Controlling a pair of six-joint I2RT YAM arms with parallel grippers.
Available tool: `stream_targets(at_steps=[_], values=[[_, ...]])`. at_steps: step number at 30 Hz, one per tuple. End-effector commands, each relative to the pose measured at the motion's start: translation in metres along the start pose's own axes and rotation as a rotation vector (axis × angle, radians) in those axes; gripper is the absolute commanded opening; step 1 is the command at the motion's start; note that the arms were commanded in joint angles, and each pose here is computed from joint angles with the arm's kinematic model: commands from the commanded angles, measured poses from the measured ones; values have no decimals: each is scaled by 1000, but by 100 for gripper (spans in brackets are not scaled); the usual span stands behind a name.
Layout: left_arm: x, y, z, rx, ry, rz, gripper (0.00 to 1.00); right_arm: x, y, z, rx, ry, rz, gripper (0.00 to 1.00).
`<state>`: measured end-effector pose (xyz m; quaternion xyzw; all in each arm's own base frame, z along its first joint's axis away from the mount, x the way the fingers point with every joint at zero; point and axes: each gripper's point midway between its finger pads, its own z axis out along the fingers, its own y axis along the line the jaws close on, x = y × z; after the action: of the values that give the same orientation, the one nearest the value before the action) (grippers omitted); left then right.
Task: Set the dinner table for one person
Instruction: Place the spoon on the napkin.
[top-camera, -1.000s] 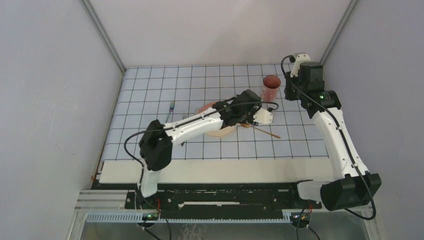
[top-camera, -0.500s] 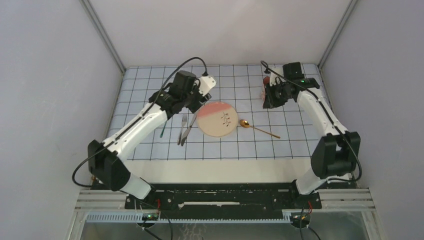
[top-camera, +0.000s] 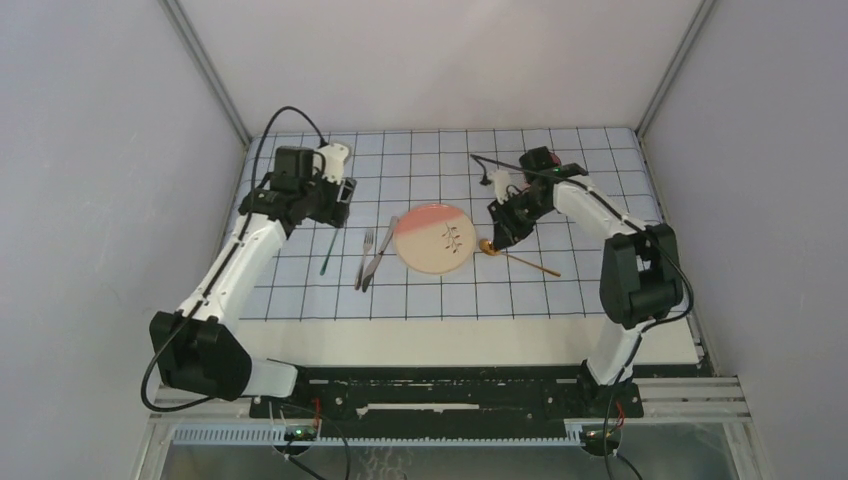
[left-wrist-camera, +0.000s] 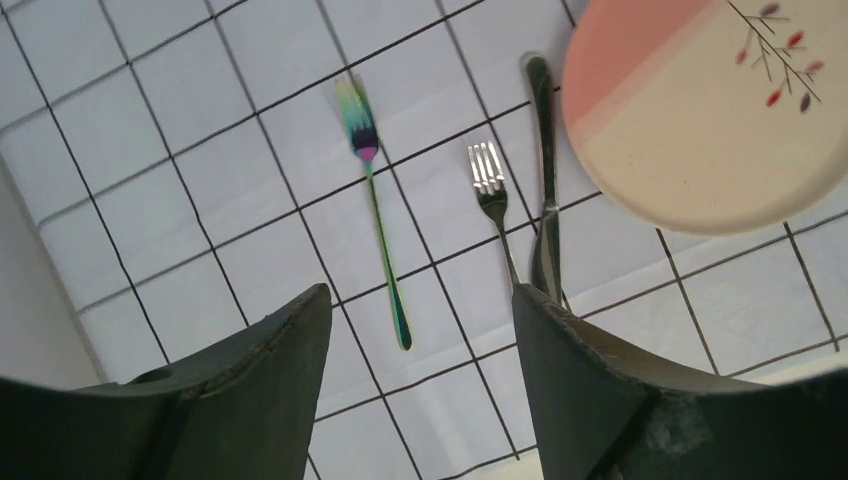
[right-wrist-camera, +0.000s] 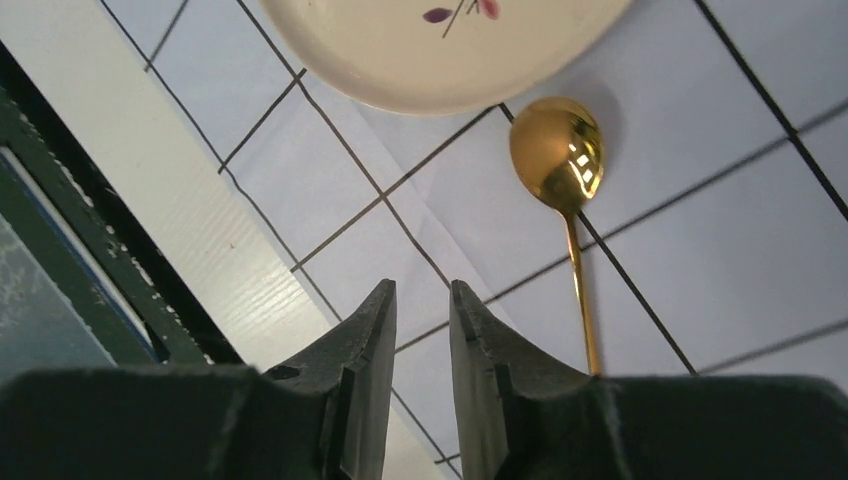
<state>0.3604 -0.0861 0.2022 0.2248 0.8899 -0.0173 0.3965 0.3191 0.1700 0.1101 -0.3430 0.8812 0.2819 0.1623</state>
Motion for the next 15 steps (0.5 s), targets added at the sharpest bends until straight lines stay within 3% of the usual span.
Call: stream_targets(at_steps=[1, 6, 11, 15], values=[[3, 24, -3, 11, -44, -200, 72, -13, -8, 23, 31, 19, -130, 35], [30, 47, 4, -92, -36, -227, 85, -22, -25, 32, 66, -12, -42, 42], [42, 51, 6, -86, -39, -252, 88, -35, -57, 18, 210, -46, 6, 48], [43, 58, -1, -96, -52, -272, 88, -46, -78, 9, 333, -52, -52, 53]])
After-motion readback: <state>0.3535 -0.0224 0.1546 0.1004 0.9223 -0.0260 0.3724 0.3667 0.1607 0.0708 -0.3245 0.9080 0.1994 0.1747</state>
